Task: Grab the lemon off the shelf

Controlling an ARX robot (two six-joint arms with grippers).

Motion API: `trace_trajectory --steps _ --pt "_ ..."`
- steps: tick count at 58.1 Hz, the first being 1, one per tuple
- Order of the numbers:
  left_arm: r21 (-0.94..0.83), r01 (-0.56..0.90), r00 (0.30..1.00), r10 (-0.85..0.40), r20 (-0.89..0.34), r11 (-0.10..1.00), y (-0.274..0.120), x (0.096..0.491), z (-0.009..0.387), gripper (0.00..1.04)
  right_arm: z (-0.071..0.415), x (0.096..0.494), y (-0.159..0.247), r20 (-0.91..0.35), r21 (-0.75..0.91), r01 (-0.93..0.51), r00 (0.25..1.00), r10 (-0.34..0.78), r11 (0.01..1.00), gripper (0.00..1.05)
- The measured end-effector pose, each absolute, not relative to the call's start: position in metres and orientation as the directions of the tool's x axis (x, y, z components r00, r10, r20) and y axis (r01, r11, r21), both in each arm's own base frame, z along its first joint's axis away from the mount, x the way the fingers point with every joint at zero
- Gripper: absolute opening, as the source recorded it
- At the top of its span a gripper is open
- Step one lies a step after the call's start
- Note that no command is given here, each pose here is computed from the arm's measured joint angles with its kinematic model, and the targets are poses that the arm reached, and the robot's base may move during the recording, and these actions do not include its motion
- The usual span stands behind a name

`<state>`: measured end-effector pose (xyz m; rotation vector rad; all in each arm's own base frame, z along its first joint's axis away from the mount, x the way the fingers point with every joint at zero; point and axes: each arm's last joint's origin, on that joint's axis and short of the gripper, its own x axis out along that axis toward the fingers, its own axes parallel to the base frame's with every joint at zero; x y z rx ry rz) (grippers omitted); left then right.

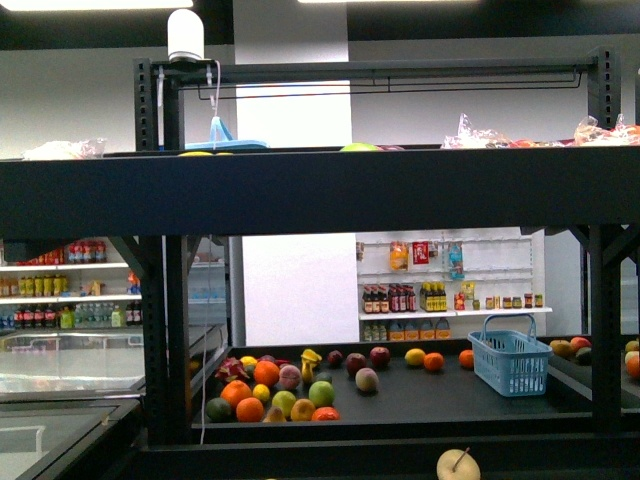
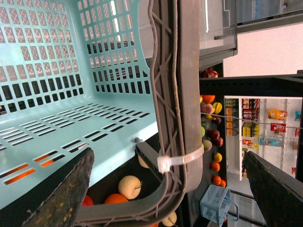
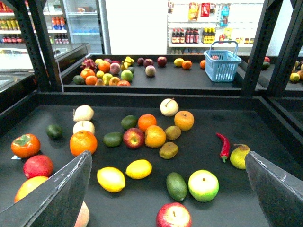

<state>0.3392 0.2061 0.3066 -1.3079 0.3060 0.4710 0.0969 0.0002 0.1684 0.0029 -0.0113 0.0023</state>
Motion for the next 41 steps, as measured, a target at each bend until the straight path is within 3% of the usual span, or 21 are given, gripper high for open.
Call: trace_trajectory --steps 25,41 --pt "-0.865 -0.480 0.866 0.239 -0.440 0.145 0.226 0.376 0.292 0.97 0.168 0.097 0.000 0.011 0.003 -0.002 1.000 0.002 1.000 0.97" --pt "-0.868 -0.470 0.871 0.240 -0.428 0.160 0.223 0.381 0.292 0.51 0.168 0.097 0.000 0.011 0.003 -0.002 1.000 0.002 1.000 0.97"
